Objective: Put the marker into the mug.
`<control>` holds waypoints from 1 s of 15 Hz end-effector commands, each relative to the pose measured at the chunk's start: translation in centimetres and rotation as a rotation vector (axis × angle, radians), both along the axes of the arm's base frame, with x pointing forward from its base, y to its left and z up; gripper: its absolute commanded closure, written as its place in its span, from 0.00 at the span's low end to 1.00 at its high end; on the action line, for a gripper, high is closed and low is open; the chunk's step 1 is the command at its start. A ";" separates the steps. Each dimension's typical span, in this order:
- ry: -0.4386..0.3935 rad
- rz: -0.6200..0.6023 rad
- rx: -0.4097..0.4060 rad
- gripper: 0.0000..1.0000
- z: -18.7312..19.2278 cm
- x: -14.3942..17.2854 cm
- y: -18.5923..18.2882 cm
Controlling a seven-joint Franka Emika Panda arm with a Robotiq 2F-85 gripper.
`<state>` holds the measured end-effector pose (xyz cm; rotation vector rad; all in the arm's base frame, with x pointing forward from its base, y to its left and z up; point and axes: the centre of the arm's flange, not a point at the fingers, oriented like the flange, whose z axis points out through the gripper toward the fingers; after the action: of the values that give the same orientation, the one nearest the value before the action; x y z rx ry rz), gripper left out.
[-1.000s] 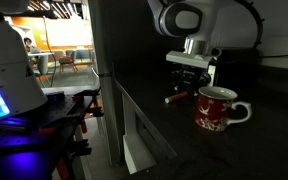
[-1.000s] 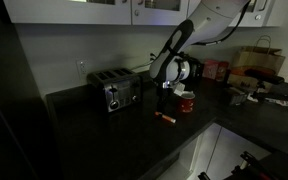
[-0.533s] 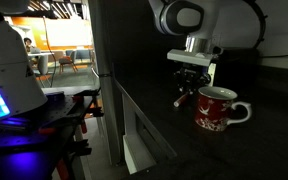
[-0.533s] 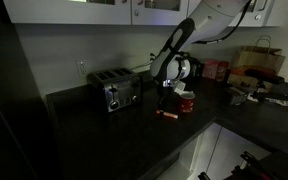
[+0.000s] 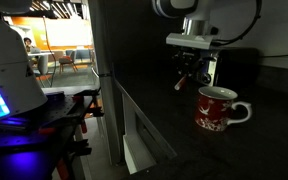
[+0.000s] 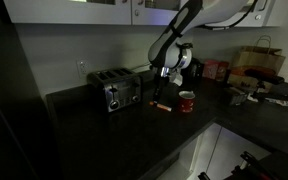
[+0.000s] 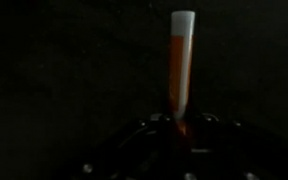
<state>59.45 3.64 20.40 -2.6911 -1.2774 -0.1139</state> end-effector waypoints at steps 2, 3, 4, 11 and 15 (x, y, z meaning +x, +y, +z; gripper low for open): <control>-0.084 0.040 0.078 0.95 3.7 -2.3 -3.3; -0.098 0.043 0.088 0.95 4.3 -2.4 -4.2; -0.109 0.049 0.103 0.95 4.7 -2.5 -5.3; -0.194 0.255 0.257 0.95 7.5 -2.9 -9.7; -0.209 0.311 0.326 0.95 8.8 -3.3 -12.2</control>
<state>56.70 -7.29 28.06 -2.3039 -1.5439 -0.4953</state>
